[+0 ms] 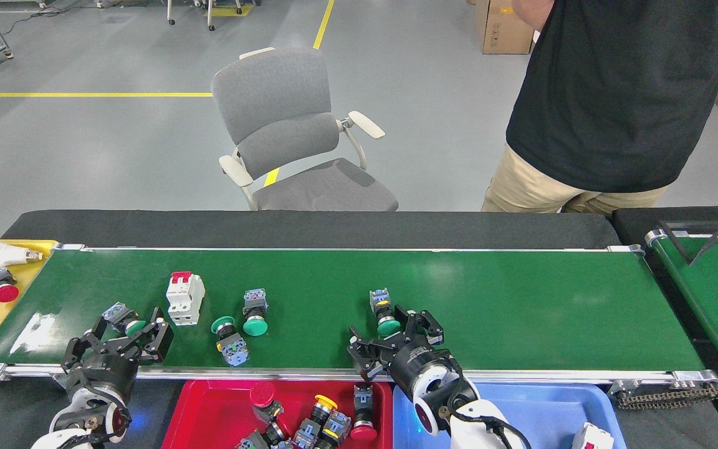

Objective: Pick switch part from conveyor to tray

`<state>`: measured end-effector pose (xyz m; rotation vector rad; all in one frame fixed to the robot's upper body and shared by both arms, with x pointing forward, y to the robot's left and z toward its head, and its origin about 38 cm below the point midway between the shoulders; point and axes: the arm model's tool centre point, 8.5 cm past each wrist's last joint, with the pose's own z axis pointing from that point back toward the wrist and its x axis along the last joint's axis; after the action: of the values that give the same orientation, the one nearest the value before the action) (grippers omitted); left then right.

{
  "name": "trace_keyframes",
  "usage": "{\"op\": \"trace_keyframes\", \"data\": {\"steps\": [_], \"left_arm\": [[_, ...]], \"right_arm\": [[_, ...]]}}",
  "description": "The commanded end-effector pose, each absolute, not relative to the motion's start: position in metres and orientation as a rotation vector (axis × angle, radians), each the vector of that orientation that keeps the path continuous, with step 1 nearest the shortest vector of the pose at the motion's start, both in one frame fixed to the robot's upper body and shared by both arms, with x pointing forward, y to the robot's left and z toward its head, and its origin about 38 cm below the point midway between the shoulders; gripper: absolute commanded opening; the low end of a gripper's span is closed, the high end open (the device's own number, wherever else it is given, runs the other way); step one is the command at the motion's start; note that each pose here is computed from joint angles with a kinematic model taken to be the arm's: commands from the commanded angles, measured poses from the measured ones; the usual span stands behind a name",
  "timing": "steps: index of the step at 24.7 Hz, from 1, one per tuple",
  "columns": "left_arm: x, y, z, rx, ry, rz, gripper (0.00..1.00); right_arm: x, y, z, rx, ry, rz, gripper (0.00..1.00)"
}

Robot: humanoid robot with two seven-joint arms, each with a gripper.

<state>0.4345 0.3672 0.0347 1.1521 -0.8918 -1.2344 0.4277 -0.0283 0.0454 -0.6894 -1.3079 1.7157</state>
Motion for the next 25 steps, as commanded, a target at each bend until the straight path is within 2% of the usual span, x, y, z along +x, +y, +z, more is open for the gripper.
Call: {"op": "trace_keyframes", "data": {"steps": [1,3,4,6,7,10,11,12,13,14,16,20,23,24,25], "left_arm": [[0.441,0.373,0.044,1.195,-0.879,-1.217,0.96],[0.441,0.376,0.041,1.195,-0.867,-1.214,0.84],[0.441,0.376,0.041,1.194,-0.866,-1.212,0.67],[0.439,0.378,0.039,1.187,-0.869,-1.209,0.41],[0.438,0.378,0.039,1.184,-0.874,-1.211,0.32],[0.433,0.374,0.036,1.174,-0.892,-1.22,0.23],[0.431,0.368,0.041,1.175,-0.931,-1.233,0.22],[0.427,0.361,0.044,1.165,-0.973,-1.263,0.21],[0.422,0.356,0.045,1.156,-1.006,-1.288,0.21],[0.417,0.348,0.048,1.143,-1.054,-1.323,0.21],[0.401,0.33,0.051,1.099,-1.153,-1.41,0.21],[0.363,0.294,0.053,0.969,-1.349,-1.586,0.22],[0.322,0.269,0.047,0.834,-1.465,-1.716,0.36],[0.309,0.262,0.045,0.784,-1.5,-1.756,0.42],[0.298,0.257,0.043,0.744,-1.522,-1.782,0.54]], "right_arm": [[0.434,-0.023,0.057,-0.708,-1.336,1.705,0.22],[0.434,-0.022,0.058,-0.708,-1.342,1.71,0.15],[0.433,-0.021,0.059,-0.708,-1.347,1.713,0.11],[0.431,-0.017,0.063,-0.711,-1.365,1.722,0.1],[0.429,-0.015,0.066,-0.714,-1.383,1.73,0.1],[0.397,-0.001,0.077,-0.664,-1.529,1.778,0.11],[0.377,0.0,0.077,-0.625,-1.59,1.812,0.16],[0.356,-0.001,0.077,-0.585,-1.65,1.859,0.37],[0.341,-0.005,0.076,-0.553,-1.686,1.897,0.74],[0.325,-0.009,0.074,-0.516,-1.722,1.936,1.0],[0.307,-0.008,0.068,-0.447,-1.758,1.985,1.0],[0.309,-0.005,0.075,-0.451,-1.779,1.955,1.0],[0.324,-0.025,0.098,-0.562,-1.795,1.843,1.0],[0.335,-0.049,0.108,-0.647,-1.769,1.761,1.0],[0.343,-0.079,0.11,-0.715,-1.719,1.662,1.0]]}}
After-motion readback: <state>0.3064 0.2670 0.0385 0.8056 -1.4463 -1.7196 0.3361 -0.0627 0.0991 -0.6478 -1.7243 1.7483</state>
